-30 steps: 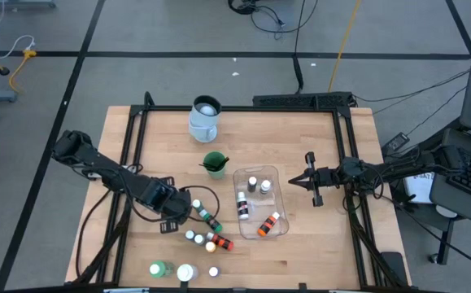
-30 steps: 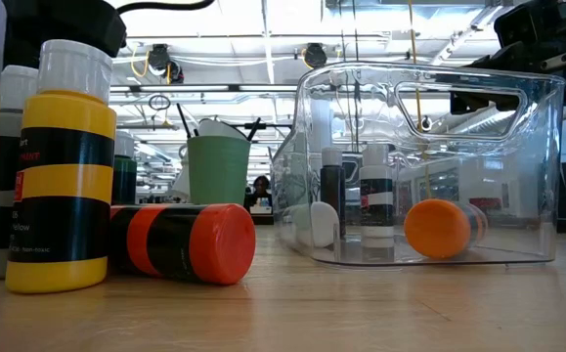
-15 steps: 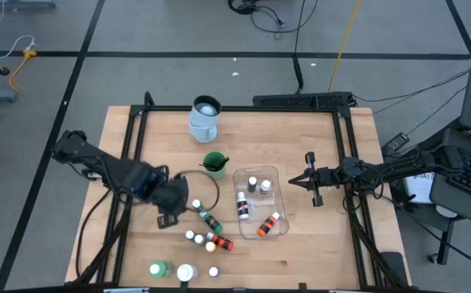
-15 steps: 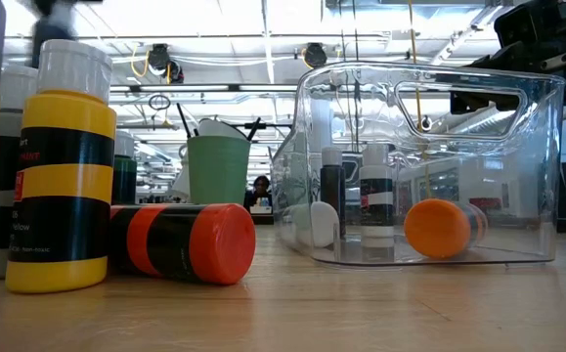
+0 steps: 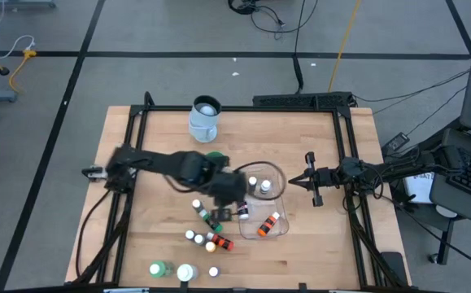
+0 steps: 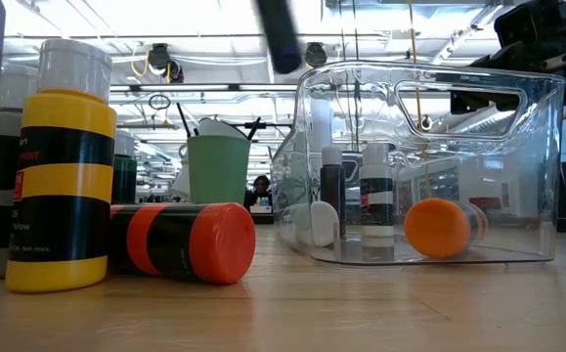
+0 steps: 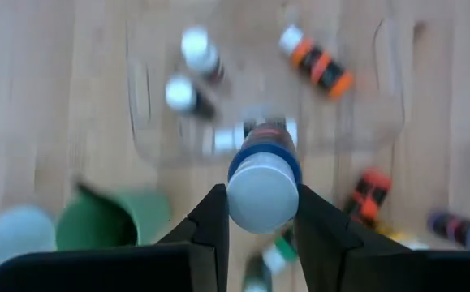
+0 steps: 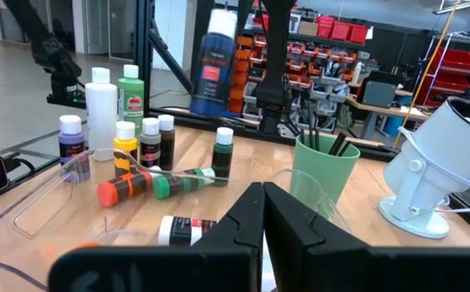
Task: Pick & Place Paint Supplies
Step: Put the small blue paint bottle into the transparent bin, then put the small green paint bottle into the transparent bin
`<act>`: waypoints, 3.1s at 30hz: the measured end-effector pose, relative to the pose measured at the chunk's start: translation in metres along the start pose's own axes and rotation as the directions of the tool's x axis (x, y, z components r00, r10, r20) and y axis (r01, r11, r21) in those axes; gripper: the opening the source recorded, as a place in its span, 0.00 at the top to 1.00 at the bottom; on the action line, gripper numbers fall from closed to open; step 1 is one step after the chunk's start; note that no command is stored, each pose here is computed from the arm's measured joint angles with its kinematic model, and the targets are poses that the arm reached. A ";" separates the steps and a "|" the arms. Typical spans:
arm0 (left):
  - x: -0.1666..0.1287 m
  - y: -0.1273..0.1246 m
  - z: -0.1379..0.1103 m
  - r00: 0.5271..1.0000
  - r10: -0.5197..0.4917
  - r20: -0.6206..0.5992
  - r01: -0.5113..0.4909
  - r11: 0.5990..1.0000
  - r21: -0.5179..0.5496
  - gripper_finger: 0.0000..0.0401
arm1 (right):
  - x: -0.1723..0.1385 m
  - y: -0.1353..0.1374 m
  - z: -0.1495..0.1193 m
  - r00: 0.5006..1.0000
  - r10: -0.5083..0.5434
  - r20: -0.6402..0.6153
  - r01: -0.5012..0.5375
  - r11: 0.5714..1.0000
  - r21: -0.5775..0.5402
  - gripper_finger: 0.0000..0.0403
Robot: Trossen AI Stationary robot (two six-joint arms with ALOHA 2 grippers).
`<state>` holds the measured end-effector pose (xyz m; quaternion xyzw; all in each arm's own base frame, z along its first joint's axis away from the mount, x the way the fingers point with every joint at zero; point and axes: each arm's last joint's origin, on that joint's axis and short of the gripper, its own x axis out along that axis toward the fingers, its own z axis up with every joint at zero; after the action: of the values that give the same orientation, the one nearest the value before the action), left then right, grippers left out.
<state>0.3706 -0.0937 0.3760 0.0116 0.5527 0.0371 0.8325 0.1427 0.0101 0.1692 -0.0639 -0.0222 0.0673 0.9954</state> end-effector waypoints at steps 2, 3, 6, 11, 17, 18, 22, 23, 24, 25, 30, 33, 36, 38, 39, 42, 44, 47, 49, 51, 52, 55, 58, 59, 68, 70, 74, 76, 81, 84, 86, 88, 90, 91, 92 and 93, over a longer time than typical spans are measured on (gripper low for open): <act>0.008 0.004 0.017 1.000 -0.011 0.027 0.010 1.000 0.024 0.77 | 0.000 0.000 -0.001 1.000 0.001 -0.006 -0.001 1.000 0.000 0.99; 0.016 0.006 0.023 0.999 -0.012 0.034 0.010 0.999 0.034 0.77 | 0.000 0.000 -0.001 1.000 0.002 -0.011 -0.002 1.000 0.001 0.99; 0.041 0.016 0.032 0.999 -0.031 0.044 0.029 0.998 0.055 0.77 | 0.000 0.000 -0.002 1.000 0.003 -0.023 -0.003 1.000 0.002 0.99; 0.082 0.033 0.039 0.999 0.012 -0.031 -0.011 0.999 0.039 0.77 | 0.000 0.000 -0.002 1.000 0.003 -0.021 -0.003 1.000 0.002 0.99; 0.119 0.041 0.041 0.994 0.010 -0.113 -0.007 1.000 0.025 0.77 | 0.000 0.000 -0.002 1.000 0.003 -0.023 -0.003 1.000 -0.013 0.99; 0.124 0.041 0.041 0.992 0.007 -0.123 -0.003 1.000 0.026 0.77 | 0.000 0.000 -0.002 1.000 0.003 -0.023 -0.004 1.000 -0.013 0.99; 0.139 0.039 0.042 0.989 0.010 -0.145 -0.006 0.999 0.032 0.77 | 0.000 0.000 -0.002 1.000 0.003 -0.023 -0.004 1.000 -0.010 0.99; 0.140 0.039 0.042 0.989 0.011 -0.145 -0.007 0.999 0.032 0.77 | 0.000 0.000 -0.002 1.000 0.003 -0.023 -0.004 1.000 -0.010 0.99; 0.141 0.039 0.043 0.990 0.013 -0.139 -0.008 0.999 0.032 0.77 | 0.000 0.000 -0.002 1.000 0.003 -0.024 -0.004 1.000 -0.010 0.99; 0.145 0.038 0.044 0.991 0.015 -0.130 -0.010 0.999 0.032 0.77 | 0.000 0.000 -0.003 1.000 0.003 -0.025 -0.004 1.000 -0.010 0.99; 0.155 0.038 0.045 0.992 0.016 -0.121 -0.012 1.000 0.029 0.77 | 0.000 0.000 -0.003 1.000 0.004 -0.026 -0.004 1.000 -0.009 0.99; 0.162 0.041 0.043 0.988 0.020 -0.150 -0.017 1.000 0.021 0.77 | 0.000 0.000 -0.003 1.000 0.004 -0.026 -0.004 1.000 -0.009 0.99; 0.172 0.042 0.043 0.985 0.025 -0.169 -0.022 1.000 0.018 0.77 | 0.000 0.000 -0.003 1.000 0.004 -0.027 -0.004 1.000 -0.009 0.99; 0.176 0.041 0.043 0.985 0.026 -0.172 -0.023 1.000 0.018 0.77 | 0.000 0.000 -0.003 1.000 0.004 -0.026 -0.004 1.000 -0.009 0.99; 0.177 0.041 0.043 0.984 0.028 -0.174 -0.025 1.000 0.019 0.77 | 0.000 0.000 -0.003 1.000 0.004 -0.028 -0.004 1.000 -0.009 0.99; 0.178 0.040 0.043 0.985 0.033 -0.172 -0.030 0.999 0.019 0.77 | 0.000 0.000 -0.003 1.000 0.004 -0.026 -0.004 1.000 -0.009 0.99; 0.179 0.040 0.044 0.986 0.031 -0.166 -0.029 1.000 0.009 0.77 | 0.000 0.000 -0.003 1.000 0.004 -0.027 -0.004 1.000 -0.010 0.99; 0.179 0.040 0.044 0.986 0.029 -0.162 -0.032 0.999 -0.014 0.75 | 0.000 0.000 -0.003 1.000 0.004 -0.027 -0.004 1.000 -0.009 0.99; 0.179 0.040 0.044 0.986 0.021 -0.163 -0.022 1.000 -0.007 0.70 | 0.000 0.000 -0.003 1.000 0.004 -0.026 -0.004 1.000 -0.010 0.99; 0.180 0.040 0.044 0.986 0.013 -0.167 -0.012 1.000 0.011 0.61 | 0.000 0.000 -0.003 1.000 0.003 -0.027 -0.004 1.000 -0.010 0.99; 0.181 0.039 0.043 0.985 0.006 -0.172 -0.004 1.000 0.012 0.57 | 0.000 0.000 -0.003 1.000 0.004 -0.027 -0.004 1.000 -0.009 0.99; 0.180 0.039 0.041 0.981 -0.015 -0.194 0.016 1.000 0.004 0.46 | 0.000 0.000 -0.003 1.000 0.004 -0.029 -0.004 1.000 -0.009 0.99; 0.157 0.039 0.039 0.976 -0.072 -0.204 0.068 0.997 -0.024 0.38 | 0.000 0.000 -0.003 1.000 0.004 -0.030 -0.005 1.000 -0.010 0.99; 0.151 0.038 0.038 0.975 -0.080 -0.208 0.076 0.997 -0.029 0.36 | 0.000 0.000 -0.003 1.000 0.004 -0.030 -0.004 1.000 -0.010 0.99; 0.023 0.028 0.012 0.995 0.078 -0.059 -0.079 0.997 -0.020 0.31 | 0.001 0.001 -0.004 0.999 0.005 -0.037 -0.005 1.000 -0.005 0.99; -0.006 0.024 0.001 0.989 0.146 -0.011 -0.146 0.989 -0.020 0.33 | 0.001 0.000 -0.004 0.999 0.005 -0.034 -0.005 1.000 -0.005 0.99; -0.039 0.013 -0.017 0.982 0.185 0.046 -0.183 0.982 -0.046 0.38 | 0.001 0.000 -0.004 0.999 0.005 -0.037 -0.005 1.000 -0.006 0.99; -0.047 0.006 -0.028 0.984 0.170 0.057 -0.167 0.984 -0.054 0.40 | 0.001 0.001 -0.004 0.999 0.005 -0.038 -0.005 1.000 -0.005 0.99; -0.019 -0.010 -0.056 0.982 0.174 -0.080 -0.179 0.981 -0.069 0.49 | 0.001 0.000 -0.004 0.999 0.005 -0.034 -0.005 1.000 -0.005 0.99; 0.015 -0.019 -0.072 0.978 0.134 -0.158 -0.147 0.986 -0.078 0.53 | 0.001 0.000 -0.004 0.999 0.005 -0.034 -0.005 1.000 -0.005 0.99; 0.038 -0.022 -0.081 0.973 0.083 -0.214 -0.107 0.989 -0.100 0.54 | 0.001 0.000 -0.004 0.999 0.003 -0.035 -0.003 1.000 -0.005 0.99; 0.058 -0.022 -0.090 0.962 0.032 -0.272 -0.066 0.991 -0.118 0.52 | 0.001 0.000 -0.004 0.999 0.003 -0.034 -0.003 1.000 -0.003 0.99; 0.074 -0.021 -0.098 0.947 0.006 -0.320 -0.046 0.992 -0.118 0.48 | 0.001 0.000 -0.004 0.999 0.002 -0.034 -0.002 1.000 0.002 0.99; 0.079 -0.019 -0.102 0.940 0.006 -0.341 -0.047 0.993 -0.110 0.46 | 0.001 0.000 -0.004 0.999 0.002 -0.034 -0.002 1.000 0.005 0.99; 0.084 -0.018 -0.105 0.934 0.014 -0.357 -0.053 0.993 -0.101 0.43 | 0.001 0.000 -0.004 0.999 0.002 -0.034 -0.002 1.000 0.006 0.99; 0.088 -0.016 -0.108 0.929 0.020 -0.371 -0.059 0.994 -0.093 0.40 | 0.001 0.000 -0.004 0.999 0.002 -0.034 -0.002 1.000 0.006 0.99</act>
<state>0.3057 -0.1055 0.2521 -0.0270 0.6963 0.0835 0.7124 0.1436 0.0101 0.1655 -0.0619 -0.0050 0.0673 0.9958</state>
